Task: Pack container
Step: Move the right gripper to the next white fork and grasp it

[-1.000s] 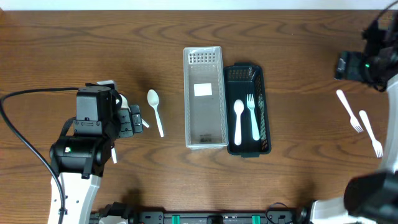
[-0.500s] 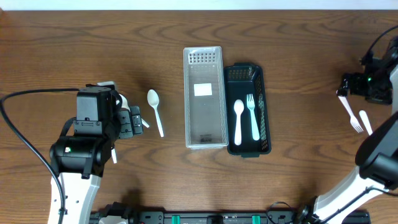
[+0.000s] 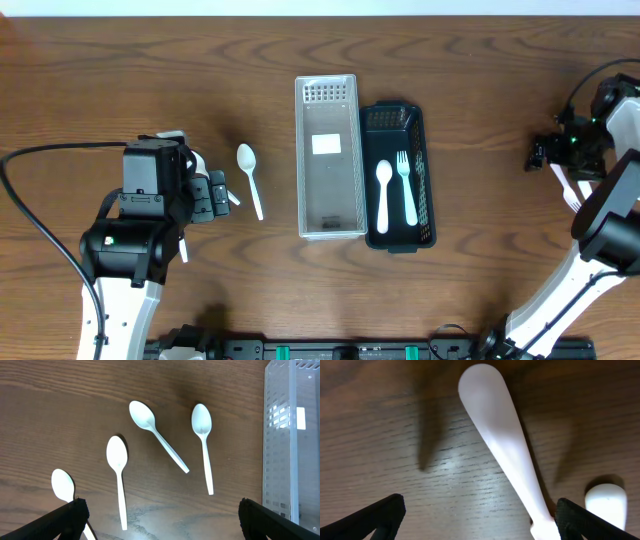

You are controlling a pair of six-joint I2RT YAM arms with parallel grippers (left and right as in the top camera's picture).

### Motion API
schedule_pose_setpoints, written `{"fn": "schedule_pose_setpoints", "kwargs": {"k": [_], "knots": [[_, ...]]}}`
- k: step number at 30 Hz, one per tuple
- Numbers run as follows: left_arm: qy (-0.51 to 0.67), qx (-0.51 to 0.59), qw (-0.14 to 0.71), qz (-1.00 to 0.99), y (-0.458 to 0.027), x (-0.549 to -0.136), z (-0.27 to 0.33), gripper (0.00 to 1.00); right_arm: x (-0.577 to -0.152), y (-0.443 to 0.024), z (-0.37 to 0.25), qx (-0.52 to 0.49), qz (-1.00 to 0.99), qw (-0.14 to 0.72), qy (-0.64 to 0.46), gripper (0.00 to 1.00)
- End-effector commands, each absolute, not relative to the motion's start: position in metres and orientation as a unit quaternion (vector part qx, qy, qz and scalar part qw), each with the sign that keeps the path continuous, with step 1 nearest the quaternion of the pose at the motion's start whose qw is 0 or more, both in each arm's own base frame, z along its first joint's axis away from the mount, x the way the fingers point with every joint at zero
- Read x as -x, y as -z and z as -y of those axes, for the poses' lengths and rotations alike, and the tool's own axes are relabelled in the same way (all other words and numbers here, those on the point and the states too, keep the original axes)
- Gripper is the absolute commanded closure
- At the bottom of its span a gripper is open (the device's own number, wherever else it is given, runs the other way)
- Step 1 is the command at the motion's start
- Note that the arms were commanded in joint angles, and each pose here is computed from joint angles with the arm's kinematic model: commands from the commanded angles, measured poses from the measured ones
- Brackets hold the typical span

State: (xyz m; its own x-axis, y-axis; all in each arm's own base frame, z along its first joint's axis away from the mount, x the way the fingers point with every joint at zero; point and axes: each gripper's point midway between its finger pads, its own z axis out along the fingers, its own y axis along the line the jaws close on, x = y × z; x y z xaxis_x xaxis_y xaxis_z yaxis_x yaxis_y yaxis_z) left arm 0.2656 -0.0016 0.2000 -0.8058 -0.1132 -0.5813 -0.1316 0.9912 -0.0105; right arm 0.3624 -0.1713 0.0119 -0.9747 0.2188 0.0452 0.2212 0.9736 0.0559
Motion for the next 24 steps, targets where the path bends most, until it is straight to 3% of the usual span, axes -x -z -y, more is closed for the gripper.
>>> {"fn": "schedule_pose_setpoints", "kwargs": {"k": [1,15,19,24], "knots": [[-0.016,0.072,0.309,-0.948,-0.204,-0.267,0.0,0.02,-0.356,-0.004,0.177,0.11,0.993,0.033,0.024,0.03],[-0.016,0.072,0.309,-0.948,-0.204,-0.267,0.0,0.02,-0.337,0.015,0.167,0.111,0.991,0.059,0.036,0.1],[-0.016,0.072,0.309,-0.948,-0.204,-0.267,0.0,0.02,-0.334,0.018,0.166,0.113,0.991,0.063,0.038,0.2],[-0.016,0.072,0.309,-0.948,-0.204,-0.267,0.0,0.02,-0.335,0.018,0.165,0.117,0.99,0.061,0.041,0.39]]}}
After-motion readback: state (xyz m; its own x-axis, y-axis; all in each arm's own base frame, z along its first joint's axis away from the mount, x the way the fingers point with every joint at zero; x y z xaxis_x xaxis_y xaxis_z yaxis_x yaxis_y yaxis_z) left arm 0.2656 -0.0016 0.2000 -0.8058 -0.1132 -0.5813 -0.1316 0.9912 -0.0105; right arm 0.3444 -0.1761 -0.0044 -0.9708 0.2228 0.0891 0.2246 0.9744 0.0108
